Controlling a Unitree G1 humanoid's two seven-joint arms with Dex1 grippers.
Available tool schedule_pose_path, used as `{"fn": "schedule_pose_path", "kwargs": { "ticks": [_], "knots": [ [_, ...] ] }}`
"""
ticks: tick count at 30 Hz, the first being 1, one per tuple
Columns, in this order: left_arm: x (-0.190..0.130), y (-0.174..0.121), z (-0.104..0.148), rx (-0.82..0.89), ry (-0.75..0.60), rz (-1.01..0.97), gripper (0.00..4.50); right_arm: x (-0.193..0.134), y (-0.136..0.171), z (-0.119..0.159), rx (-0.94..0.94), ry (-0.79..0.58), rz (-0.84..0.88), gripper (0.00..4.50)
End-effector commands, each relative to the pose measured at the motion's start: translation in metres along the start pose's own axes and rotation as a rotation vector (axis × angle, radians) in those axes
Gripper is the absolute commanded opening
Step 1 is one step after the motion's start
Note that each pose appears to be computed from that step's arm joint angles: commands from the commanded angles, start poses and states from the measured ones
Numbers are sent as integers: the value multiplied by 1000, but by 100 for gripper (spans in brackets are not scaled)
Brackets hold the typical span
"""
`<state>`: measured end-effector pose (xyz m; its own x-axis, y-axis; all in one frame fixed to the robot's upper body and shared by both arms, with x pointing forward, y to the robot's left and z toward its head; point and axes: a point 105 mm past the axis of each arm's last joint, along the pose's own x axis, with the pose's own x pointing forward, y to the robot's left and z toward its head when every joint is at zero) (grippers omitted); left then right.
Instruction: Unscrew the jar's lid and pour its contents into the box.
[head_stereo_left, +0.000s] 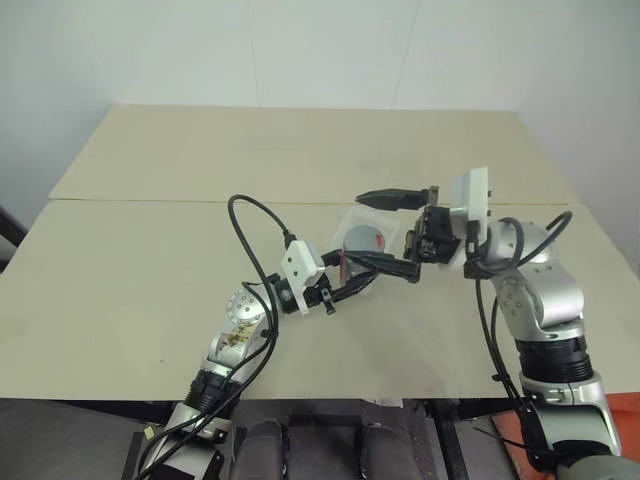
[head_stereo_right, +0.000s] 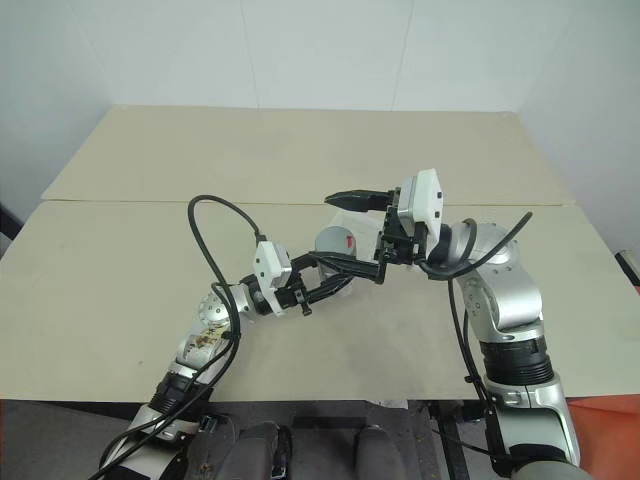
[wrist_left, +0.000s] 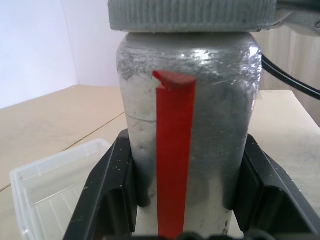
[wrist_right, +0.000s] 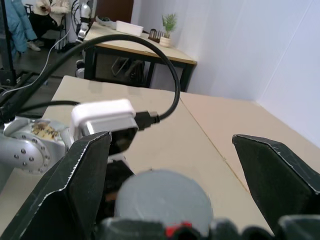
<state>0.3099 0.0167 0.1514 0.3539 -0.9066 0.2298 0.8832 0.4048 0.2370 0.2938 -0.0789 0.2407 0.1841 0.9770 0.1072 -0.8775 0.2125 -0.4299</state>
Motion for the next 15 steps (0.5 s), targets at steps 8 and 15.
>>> {"fn": "schedule_pose_path", "kwargs": {
  "ticks": [8,15],
  "knots": [
    [3,-1,13,43,-45,-9,202,-1,-11,-4,-33,27,-93,448],
    [-2,2,10,36,-38,3,202,-12,-11,-2,-24,27,-121,448]
  ]
}}
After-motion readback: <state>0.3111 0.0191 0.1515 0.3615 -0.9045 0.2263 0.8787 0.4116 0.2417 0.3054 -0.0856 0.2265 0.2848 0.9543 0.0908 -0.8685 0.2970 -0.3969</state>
